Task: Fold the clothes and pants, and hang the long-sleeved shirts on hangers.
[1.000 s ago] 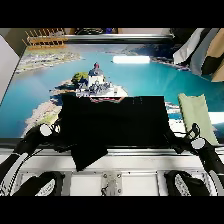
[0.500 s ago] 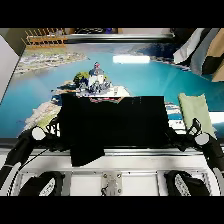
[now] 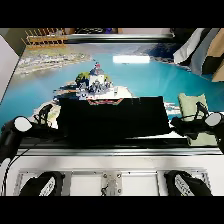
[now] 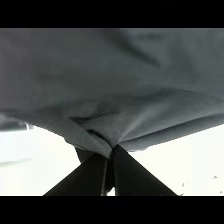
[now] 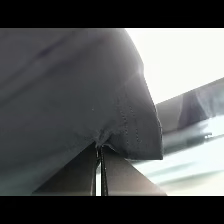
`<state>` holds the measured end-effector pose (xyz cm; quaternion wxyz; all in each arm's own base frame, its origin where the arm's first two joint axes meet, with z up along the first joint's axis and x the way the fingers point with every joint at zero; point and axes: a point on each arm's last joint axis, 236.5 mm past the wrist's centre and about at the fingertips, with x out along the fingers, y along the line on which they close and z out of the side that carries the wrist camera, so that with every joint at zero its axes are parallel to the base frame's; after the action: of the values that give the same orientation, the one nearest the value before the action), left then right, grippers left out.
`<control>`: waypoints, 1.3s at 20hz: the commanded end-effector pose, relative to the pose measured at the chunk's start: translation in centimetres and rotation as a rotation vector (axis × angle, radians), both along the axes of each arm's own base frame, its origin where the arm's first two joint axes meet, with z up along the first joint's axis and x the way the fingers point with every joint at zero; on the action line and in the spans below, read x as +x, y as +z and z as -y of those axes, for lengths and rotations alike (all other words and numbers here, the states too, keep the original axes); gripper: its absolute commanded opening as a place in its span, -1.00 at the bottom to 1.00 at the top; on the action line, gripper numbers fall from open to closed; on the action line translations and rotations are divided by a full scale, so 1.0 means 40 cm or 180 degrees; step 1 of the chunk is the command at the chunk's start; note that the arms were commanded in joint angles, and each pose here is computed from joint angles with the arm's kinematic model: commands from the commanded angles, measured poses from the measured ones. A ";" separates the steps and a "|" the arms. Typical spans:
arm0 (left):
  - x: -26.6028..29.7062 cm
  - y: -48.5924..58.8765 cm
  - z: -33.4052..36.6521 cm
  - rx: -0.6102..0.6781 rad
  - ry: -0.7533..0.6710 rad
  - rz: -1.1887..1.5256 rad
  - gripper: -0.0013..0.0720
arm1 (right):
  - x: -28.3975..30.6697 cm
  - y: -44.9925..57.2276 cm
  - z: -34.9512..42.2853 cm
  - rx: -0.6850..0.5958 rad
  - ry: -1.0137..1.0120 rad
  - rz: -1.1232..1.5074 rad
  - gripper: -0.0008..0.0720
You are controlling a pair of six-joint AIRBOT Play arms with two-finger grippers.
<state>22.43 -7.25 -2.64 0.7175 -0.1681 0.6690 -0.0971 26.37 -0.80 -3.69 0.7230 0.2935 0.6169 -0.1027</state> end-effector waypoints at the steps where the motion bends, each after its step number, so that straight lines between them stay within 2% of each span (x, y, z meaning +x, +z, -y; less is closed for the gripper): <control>1: 0.111 0.030 -0.001 0.0041 -0.0142 0.0132 -0.94 | 0.080 0.023 -0.010 -0.0022 0.0181 -0.0001 -0.96; 11: 0.427 0.005 -0.037 0.0093 -0.0173 0.0306 -0.94 | 0.385 0.000 -0.028 -0.0053 0.0408 0.0127 -0.96; 17: 0.526 -0.067 -0.035 0.0026 -0.0217 0.0121 -0.94 | 0.481 -0.071 -0.070 0.0144 0.0287 0.0287 -0.92; 18: 0.531 -0.075 -0.034 0.0015 -0.0219 0.0074 -0.74 | 0.497 -0.067 -0.082 0.0217 0.0278 0.0374 -0.92; 19: 0.539 -0.075 -0.034 0.0011 -0.0215 0.0074 0.22 | 0.520 -0.052 -0.100 0.0317 0.0301 0.0524 -0.85; 20: 0.556 -0.064 -0.036 0.0021 -0.0168 0.0135 0.74 | 0.543 -0.028 -0.121 0.0454 0.0338 0.0695 -0.21; 21: 0.575 -0.039 -0.039 0.0028 -0.0125 0.0224 0.70 | 0.563 0.003 -0.135 0.0599 0.0370 0.0856 0.52; 22: 0.597 -0.003 -0.045 0.0042 -0.0113 0.0350 0.70 | 0.579 0.042 -0.142 0.0752 0.0391 0.1011 0.68; 24: 0.619 0.084 -0.055 0.0050 -0.0048 0.0571 0.70 | 0.582 0.122 -0.119 0.0918 0.0589 0.1322 0.68; 26: 0.607 0.153 -0.045 0.0062 -0.0057 0.0741 0.69 | 0.527 0.137 -0.054 0.0865 0.0823 0.1286 0.68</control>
<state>46.50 -5.26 0.03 0.7707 -0.1436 0.6102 -0.1143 48.48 2.64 -0.76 0.7822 0.3357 0.5196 0.0738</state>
